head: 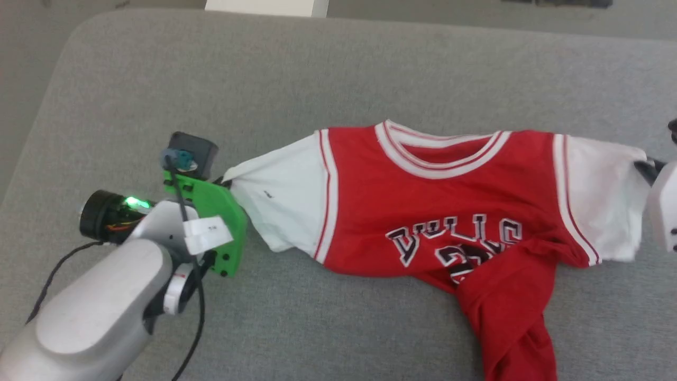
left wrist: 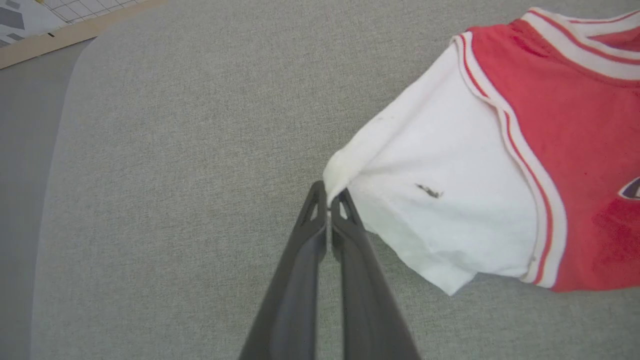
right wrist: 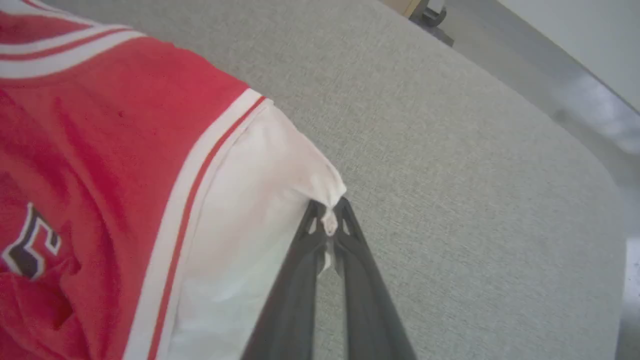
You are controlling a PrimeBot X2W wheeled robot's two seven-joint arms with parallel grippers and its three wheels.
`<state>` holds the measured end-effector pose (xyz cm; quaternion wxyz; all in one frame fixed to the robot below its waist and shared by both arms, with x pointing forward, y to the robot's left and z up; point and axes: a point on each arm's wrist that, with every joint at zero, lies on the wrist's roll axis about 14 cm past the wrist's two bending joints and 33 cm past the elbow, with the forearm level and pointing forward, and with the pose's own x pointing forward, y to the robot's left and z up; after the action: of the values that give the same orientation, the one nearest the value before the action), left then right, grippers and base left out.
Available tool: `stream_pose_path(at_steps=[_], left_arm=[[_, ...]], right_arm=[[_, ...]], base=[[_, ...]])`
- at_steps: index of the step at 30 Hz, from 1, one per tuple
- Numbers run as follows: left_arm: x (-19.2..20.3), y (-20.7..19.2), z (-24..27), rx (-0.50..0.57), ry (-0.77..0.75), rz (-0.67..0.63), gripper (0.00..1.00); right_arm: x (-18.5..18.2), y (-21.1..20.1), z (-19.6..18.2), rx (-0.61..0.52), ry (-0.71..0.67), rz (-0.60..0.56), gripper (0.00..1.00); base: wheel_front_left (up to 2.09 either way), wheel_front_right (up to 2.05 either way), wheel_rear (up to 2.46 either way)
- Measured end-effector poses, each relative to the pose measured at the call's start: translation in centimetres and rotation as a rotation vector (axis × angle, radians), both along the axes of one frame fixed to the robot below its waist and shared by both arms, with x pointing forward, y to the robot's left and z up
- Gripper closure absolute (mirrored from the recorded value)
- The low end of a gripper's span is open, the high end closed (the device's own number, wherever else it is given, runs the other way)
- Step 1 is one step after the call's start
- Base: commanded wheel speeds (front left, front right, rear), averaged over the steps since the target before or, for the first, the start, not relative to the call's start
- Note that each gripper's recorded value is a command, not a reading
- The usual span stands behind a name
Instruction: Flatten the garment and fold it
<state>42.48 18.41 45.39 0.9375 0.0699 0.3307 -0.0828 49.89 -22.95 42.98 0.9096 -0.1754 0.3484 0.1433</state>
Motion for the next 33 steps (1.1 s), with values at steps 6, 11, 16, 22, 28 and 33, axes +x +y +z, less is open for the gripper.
stream_pose_path(at_steps=[6, 11, 16, 22, 28, 33], left_arm=[[0.4, 1.2, 4.6, -0.02, -0.151, 0.027, 1.0], [0.5, 1.7, 9.5, -0.023, -0.307, 0.028, 1.0], [0.5, 1.8, 15.8, -0.037, -0.509, 0.01, 1.0], [0.7, 1.4, 22.3, -0.057, -0.687, -0.028, 1.0], [1.5, 1.0, 28.5, -0.042, -0.847, -0.09, 1.0], [3.8, 1.0, 30.4, -0.02, -0.873, -0.131, 1.0]], right_arm=[[0.3, 1.3, 8.0, 0.078, -0.219, 0.063, 1.0], [-0.7, 1.8, 14.1, 0.131, -0.388, 0.091, 1.0], [-2.0, 1.3, 20.6, 0.131, -0.599, 0.113, 1.0], [-3.2, 0.7, 27.0, 0.132, -0.784, 0.12, 1.0], [-2.9, 1.6, 30.6, 0.143, -0.864, 0.154, 1.0], [-1.1, 2.7, 32.8, 0.136, -0.891, 0.188, 1.0]], base=[[0.0, 0.0, 0.0], [0.0, 0.0, 0.0], [0.0, 0.0, 0.0], [0.0, 0.0, 0.0], [0.0, 0.0, 0.0], [0.0, 0.0, 0.0]])
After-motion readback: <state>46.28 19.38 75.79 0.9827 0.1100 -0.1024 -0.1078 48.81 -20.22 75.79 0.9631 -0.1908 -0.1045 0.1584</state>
